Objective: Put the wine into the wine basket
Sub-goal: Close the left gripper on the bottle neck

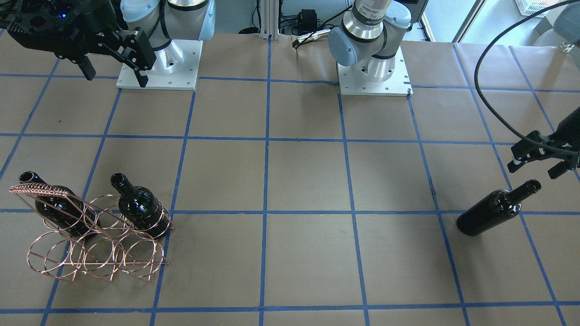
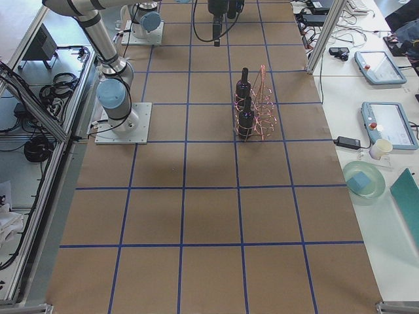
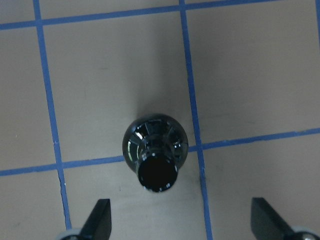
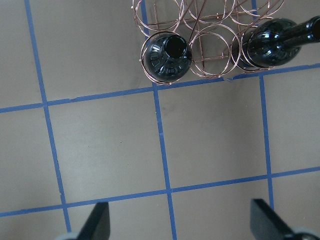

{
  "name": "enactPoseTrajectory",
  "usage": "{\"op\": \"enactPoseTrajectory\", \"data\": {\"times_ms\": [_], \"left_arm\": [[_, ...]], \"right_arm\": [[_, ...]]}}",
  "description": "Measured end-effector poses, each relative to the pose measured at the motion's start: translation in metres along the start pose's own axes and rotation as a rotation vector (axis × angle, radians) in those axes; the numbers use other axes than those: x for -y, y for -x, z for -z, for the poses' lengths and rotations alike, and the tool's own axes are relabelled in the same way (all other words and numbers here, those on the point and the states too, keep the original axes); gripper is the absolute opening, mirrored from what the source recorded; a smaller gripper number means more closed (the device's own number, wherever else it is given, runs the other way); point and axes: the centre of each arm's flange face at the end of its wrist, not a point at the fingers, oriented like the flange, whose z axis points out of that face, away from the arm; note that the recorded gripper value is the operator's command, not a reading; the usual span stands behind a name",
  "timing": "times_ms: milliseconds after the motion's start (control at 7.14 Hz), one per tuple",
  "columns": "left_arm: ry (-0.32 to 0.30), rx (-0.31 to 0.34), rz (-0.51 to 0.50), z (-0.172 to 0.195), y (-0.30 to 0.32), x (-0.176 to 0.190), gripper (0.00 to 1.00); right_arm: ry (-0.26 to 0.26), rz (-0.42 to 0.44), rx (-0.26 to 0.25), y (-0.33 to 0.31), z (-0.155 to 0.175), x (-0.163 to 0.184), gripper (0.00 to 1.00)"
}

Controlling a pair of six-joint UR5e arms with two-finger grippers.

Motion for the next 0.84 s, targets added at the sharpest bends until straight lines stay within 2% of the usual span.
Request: {"op": "enactPoseTrajectory", "data": {"times_ms": [280, 701, 841], "left_arm": [[-0.010, 0.006, -0.007, -0.021, 0.005, 0.005, 0.92], [0.004, 0.002, -0.019, -0.035, 0.001, 0.013, 0.75], [0.011, 0.004, -0.021, -0.037, 0.002, 0.014, 0.75]], "right_arm": [[0.000, 0.000, 0.000, 0.000, 0.000, 0.000, 1.00], [0.000, 0.001, 0.002, 0.001, 0.000, 0.000, 1.00], [0.000, 0.001, 0.002, 0.001, 0.000, -0.001, 1.00]]}}
